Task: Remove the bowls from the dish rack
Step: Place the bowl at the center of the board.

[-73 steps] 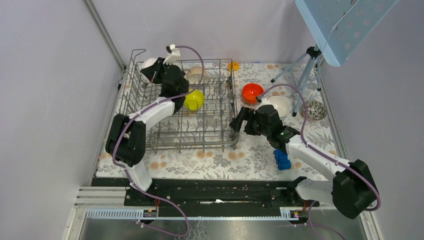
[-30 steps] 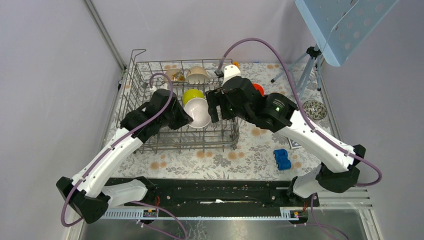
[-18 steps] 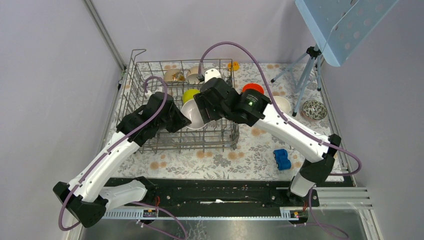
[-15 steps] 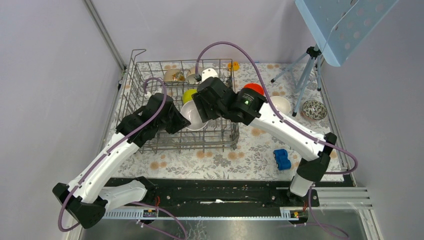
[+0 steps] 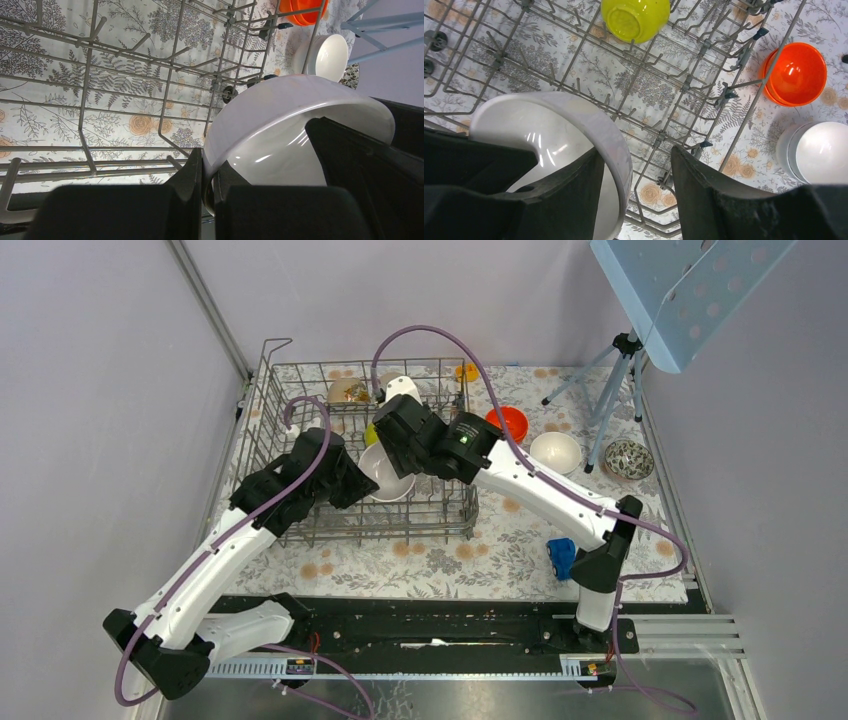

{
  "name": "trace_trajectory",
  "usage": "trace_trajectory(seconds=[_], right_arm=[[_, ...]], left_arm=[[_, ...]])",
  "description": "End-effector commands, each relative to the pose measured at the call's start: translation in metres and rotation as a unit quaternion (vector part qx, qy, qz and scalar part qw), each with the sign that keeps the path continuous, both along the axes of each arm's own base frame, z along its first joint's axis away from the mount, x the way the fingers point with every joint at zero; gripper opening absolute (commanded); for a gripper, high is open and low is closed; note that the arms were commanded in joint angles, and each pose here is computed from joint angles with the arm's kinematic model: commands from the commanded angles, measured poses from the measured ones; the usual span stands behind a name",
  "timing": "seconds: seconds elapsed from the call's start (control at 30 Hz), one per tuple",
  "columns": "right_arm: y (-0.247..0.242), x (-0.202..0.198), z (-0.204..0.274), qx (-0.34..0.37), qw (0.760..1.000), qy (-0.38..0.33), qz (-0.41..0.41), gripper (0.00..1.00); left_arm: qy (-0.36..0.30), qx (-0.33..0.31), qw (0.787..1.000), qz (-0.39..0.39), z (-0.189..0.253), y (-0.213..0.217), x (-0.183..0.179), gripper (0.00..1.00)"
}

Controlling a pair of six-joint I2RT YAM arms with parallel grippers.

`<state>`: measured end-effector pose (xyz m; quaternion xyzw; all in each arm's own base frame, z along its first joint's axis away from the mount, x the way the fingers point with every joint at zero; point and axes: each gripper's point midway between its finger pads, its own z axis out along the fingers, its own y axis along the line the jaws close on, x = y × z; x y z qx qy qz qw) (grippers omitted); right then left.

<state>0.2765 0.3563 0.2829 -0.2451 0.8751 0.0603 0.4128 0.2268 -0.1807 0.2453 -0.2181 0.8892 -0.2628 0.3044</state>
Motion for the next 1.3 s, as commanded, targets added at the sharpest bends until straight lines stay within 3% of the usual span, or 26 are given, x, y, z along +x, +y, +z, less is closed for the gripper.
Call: trace_trajectory(seconds=[0.0, 0.33, 0.67, 0.8, 0.87, 1.17, 1.27], right_arm=[[0.0, 0.005, 0.008, -0.009, 1.0, -0.02, -0.007, 0.57], [0.01, 0.005, -0.004, -0.002, 1.0, -0.008, -0.002, 0.44], [0.008, 0.004, -0.009, 0.0, 1.0, -0.008, -0.004, 0.21], [0.007, 0.003, -0.008, 0.008, 1.0, -0.007, -0.007, 0.0], [0.006, 0.002, -0.007, 0.013, 1.0, -0.008, -0.009, 0.0], [-0.003, -0.001, -0.008, 0.038, 0.999, 0.002, -0.022, 0.0], [-0.007, -0.001, -0.007, 0.046, 0.999, 0.003, -0.029, 0.0]], left_arm=[[-0.036, -0.014, 0.999, 0.005, 0.016, 0.0, 0.006, 0.0], [-0.045, -0.003, 0.999, 0.004, 0.019, 0.005, 0.006, 0.0], [-0.048, 0.007, 0.999, -0.001, 0.019, 0.004, 0.009, 0.0], [-0.048, 0.013, 0.999, -0.002, 0.018, 0.004, 0.011, 0.0], [-0.048, 0.017, 0.999, -0.003, 0.017, 0.004, 0.012, 0.0], [-0.062, 0.044, 0.997, -0.005, 0.018, 0.009, 0.019, 0.46], [-0.074, 0.048, 0.996, -0.01, 0.024, 0.01, 0.019, 0.51]])
